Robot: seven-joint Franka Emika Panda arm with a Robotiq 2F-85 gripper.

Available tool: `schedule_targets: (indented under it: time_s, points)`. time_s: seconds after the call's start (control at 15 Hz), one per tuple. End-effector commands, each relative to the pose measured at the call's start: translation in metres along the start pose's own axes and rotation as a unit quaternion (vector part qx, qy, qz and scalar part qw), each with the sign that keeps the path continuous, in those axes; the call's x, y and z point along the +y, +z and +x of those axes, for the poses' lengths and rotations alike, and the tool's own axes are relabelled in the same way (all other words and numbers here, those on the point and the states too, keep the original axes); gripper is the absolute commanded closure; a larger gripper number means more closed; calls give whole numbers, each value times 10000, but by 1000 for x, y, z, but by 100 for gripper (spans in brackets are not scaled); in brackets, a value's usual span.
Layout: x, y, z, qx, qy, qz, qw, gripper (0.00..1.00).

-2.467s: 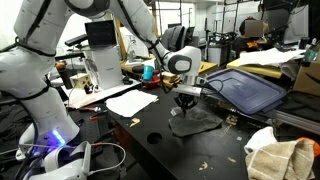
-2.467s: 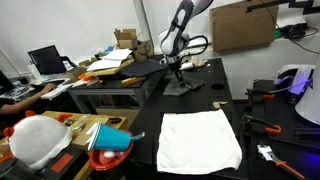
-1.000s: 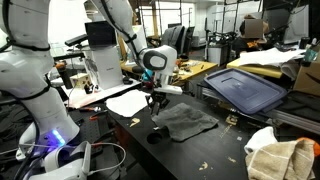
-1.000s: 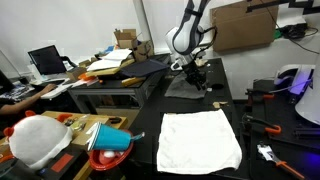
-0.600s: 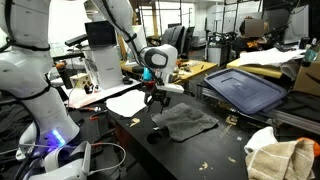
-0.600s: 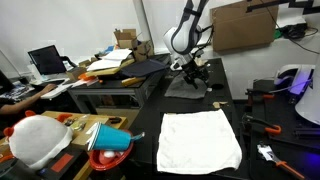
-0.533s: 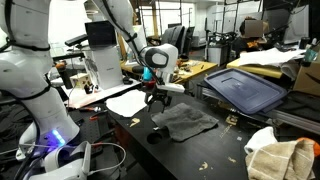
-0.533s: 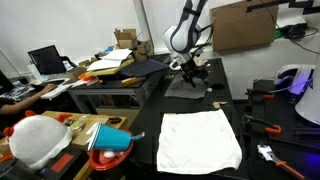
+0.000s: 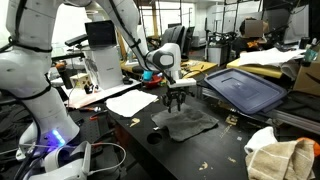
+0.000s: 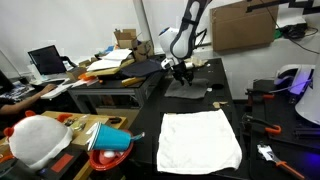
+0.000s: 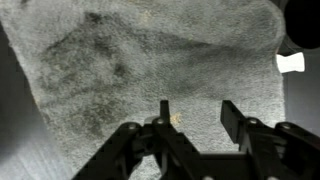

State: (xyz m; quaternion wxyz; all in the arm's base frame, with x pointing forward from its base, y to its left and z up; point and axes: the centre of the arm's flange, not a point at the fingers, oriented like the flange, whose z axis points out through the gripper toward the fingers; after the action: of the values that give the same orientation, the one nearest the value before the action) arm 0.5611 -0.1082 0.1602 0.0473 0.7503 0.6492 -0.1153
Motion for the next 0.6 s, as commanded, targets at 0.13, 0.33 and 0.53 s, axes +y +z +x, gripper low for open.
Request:
schedule_targets:
  time_s: [0.13,0.33,0.53]
  points:
    - [24,14,27,-174,-430,-550,9974,89]
    - [33,18,35,-105,-548,-540,9970,100]
    - [39,22,42,-26,-614,-493,9969,100]
